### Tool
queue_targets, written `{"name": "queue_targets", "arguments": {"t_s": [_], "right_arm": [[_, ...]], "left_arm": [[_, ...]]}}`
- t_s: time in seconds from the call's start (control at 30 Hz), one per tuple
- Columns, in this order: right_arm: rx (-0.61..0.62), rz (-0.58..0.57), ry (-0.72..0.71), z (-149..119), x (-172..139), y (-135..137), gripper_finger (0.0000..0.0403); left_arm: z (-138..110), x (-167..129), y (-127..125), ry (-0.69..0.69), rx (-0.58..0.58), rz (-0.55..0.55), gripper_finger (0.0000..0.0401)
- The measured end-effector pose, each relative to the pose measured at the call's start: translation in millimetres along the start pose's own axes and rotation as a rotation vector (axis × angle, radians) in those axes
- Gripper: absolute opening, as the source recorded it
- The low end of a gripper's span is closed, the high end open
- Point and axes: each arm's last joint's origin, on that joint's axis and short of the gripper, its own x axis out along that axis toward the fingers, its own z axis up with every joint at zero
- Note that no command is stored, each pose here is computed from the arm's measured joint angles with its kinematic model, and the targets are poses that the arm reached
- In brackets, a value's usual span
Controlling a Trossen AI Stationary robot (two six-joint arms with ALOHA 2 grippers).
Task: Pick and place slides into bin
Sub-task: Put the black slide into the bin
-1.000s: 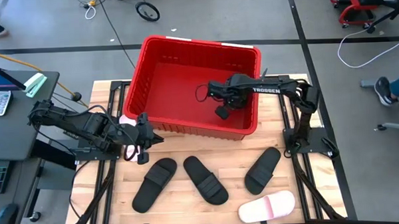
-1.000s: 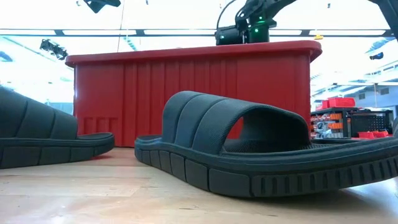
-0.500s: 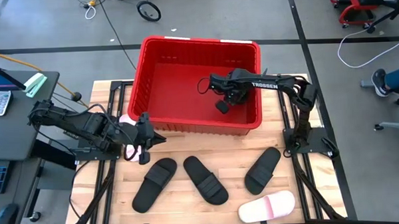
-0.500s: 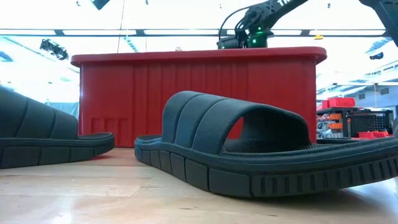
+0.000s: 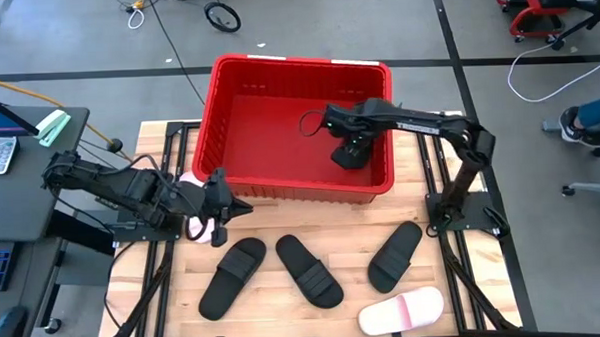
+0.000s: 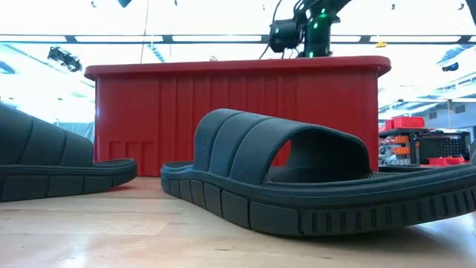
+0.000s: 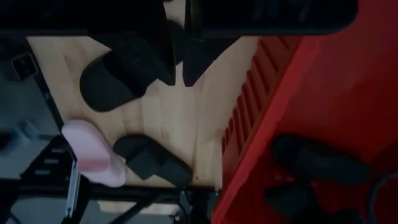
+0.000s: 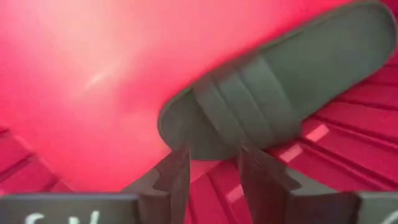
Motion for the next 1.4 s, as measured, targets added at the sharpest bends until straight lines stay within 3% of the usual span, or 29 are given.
{"name": "queue_targets", "arguments": {"t_s": [0.37,0.53,0.7,0.83,1.07,1.3,1.4], "right_arm": [[0.063,0.119,-0.308,-37.3,-89.5,-10.4,0.0137],[-0.006,0.242,-0.516,-53.9,-127.5,8.7,0.0137],[-0.194,0.343,-0.666,-69.3,-152.0,42.6,0.0137],[-0.316,0.385,-0.698,-80.9,-158.5,68.0,0.0137],[-0.428,0.408,-0.66,-91.6,-152.0,103.8,0.0137],[-0.452,0.401,-0.608,-91.2,-138.9,124.6,0.0137],[-0.459,0.393,-0.593,-89.5,-133.9,129.5,0.0137]], "left_arm": [[-0.1,2.5,8.3,0.022,-0.029,0.019,0.0047],[-17.0,1.2,5.0,0.206,-0.097,-0.037,0.0084],[-41.4,5.5,-9.3,0.484,-0.209,-0.079,0.0123],[-60.2,19.7,-31.0,0.642,-0.243,-0.142,0.0143],[-96.3,49.0,-72.8,0.82,-0.126,-0.125,0.0158],[-123.8,71.4,-103.1,0.885,-0.131,-0.069,0.0153],[-132.3,77.5,-108.6,0.889,-0.159,0.002,0.0151]]}}
